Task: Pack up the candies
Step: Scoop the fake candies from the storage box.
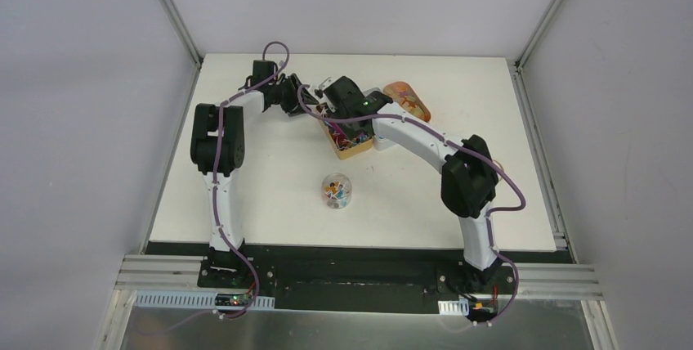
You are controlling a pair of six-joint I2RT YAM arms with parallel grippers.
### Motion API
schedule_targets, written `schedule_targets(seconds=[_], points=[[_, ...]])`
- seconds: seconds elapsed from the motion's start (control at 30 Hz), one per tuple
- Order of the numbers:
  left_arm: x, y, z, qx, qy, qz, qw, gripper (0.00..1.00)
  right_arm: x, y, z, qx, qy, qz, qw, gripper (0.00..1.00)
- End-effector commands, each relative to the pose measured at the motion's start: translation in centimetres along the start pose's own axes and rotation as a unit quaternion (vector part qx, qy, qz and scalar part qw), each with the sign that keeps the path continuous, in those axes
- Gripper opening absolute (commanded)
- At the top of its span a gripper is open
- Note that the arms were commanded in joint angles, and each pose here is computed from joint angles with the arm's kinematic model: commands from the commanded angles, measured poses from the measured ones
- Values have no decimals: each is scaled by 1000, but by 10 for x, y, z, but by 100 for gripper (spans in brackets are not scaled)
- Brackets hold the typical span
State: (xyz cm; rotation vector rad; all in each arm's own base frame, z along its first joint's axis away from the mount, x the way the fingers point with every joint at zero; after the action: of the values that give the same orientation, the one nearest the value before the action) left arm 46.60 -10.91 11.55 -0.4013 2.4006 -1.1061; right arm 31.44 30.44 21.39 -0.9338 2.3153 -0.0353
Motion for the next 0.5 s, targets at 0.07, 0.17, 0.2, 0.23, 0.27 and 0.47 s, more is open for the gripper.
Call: schedule_targets(seconds=[0.07,0.17,0.2,0.23,0.27,0.47], points=[[-10,-13,-2,43,2,11,999,46,3,3,13,11,-18,12,1000,0],[-8,-13,-2,43,5,11,999,46,8,4,17,11,-26,15,1000,0],[-7,-14,-1,44,5,12,999,46,9,4,18,10,-28,16,999,0],[-7,-14,-1,44,6,13,999,45,11,5,19,9,-32,15,999,0],[-7,-14,-1,44,6,14,999,46,12,5,21,8,-36,15,999,0],[-7,-15,-3,44,4,15,999,45,21,4,25,14,-52,21,998,0]])
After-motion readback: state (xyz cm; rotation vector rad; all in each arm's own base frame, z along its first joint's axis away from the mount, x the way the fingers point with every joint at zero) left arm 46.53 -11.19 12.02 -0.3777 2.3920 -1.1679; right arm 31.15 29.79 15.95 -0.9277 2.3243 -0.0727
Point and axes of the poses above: each gripper's point midway between its finger pads, its own z axis out along the fingers, its own y axis along the line the jaws close on, x = y × z, the point moved 10 cm from there along -z, back along the fingers, and after that the axes turned 3 degrees about z, right-handed, at the moved point
